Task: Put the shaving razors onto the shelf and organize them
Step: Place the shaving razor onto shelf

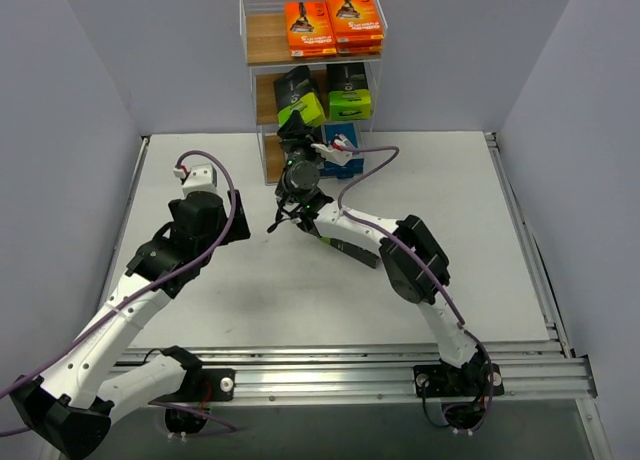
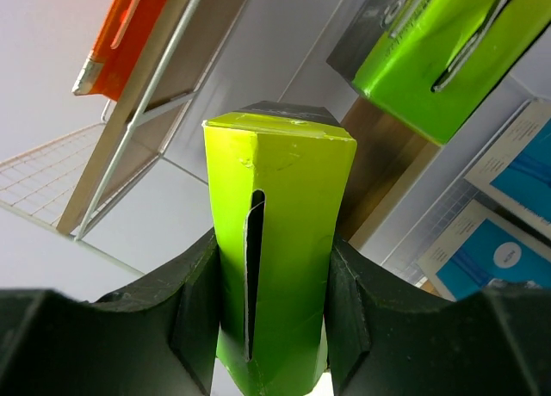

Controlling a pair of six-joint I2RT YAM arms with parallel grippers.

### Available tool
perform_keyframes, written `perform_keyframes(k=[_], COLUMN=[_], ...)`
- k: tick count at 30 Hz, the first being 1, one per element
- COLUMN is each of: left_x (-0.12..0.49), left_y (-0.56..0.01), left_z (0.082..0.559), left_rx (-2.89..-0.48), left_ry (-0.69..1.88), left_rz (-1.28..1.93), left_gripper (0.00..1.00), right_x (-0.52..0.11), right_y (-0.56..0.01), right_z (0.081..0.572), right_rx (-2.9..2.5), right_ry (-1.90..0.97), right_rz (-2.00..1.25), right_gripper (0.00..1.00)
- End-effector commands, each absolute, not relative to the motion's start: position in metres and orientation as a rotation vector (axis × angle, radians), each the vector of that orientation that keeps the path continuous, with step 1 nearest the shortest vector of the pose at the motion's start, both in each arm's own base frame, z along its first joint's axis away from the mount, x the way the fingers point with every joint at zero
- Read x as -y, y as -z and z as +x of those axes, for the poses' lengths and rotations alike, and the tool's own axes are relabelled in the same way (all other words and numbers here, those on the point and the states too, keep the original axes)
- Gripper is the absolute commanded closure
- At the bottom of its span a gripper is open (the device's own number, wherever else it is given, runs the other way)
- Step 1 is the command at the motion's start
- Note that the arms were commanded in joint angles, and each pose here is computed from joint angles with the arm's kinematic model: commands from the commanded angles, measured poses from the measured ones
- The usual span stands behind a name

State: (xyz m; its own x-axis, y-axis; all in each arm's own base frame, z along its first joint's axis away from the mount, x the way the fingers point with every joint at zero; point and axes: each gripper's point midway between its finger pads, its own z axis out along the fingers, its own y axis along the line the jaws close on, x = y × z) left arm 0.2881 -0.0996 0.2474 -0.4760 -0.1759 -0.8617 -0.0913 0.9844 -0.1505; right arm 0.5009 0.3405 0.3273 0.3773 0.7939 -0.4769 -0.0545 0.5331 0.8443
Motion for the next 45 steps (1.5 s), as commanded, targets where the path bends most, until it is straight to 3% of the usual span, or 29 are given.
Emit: perform_keyframes(k=[1,5,7,11,29,39,45], left_x=[0.098,0.098,0.099,0.1,0.105,0.109,0.111], left_y=[-0.254,-0.253,-0.253,-0.251,-0.251,-0.25,-0.249], left_z=[0.29,0.291,0.291,0.292,0.291,0.291,0.291], left_rx=[-2.046,-2.05,-2.051,-2.058,-2.065,-2.073,-2.076], left_ry=[0.092,0.085,0.088,0.089,0.118,0.139,0.146], left_rz=[-0.196,-0.192,-0.191,-0.186,-0.167,-0.146,-0.139], left_gripper=[0.06,0.06,0.06,0.06,0.06,0.06,0.06], right_x=[-0.321,-0.326,-0.326,-0.325,-0.344,-0.344,-0.348], right_y=[-0.372,-0.371,-0.369,-0.366,-0.372,-0.372,-0.372], right_z=[0.497,0.506,0.512,0.517,0.535,0.538,0.54], right_rx=[-0.831,-0.835,-0.846,-0.868,-1.127,-1.158,-1.14], right_ry=[-0.798,-0.817,-0.822,-0.823,-0.89,-0.985,-1.056], right_rz=[1.02,1.021,1.013,1.004,0.848,0.859,0.878], right_gripper=[0.84,0.76,0.64,0.56,0.38,0.38,0.53])
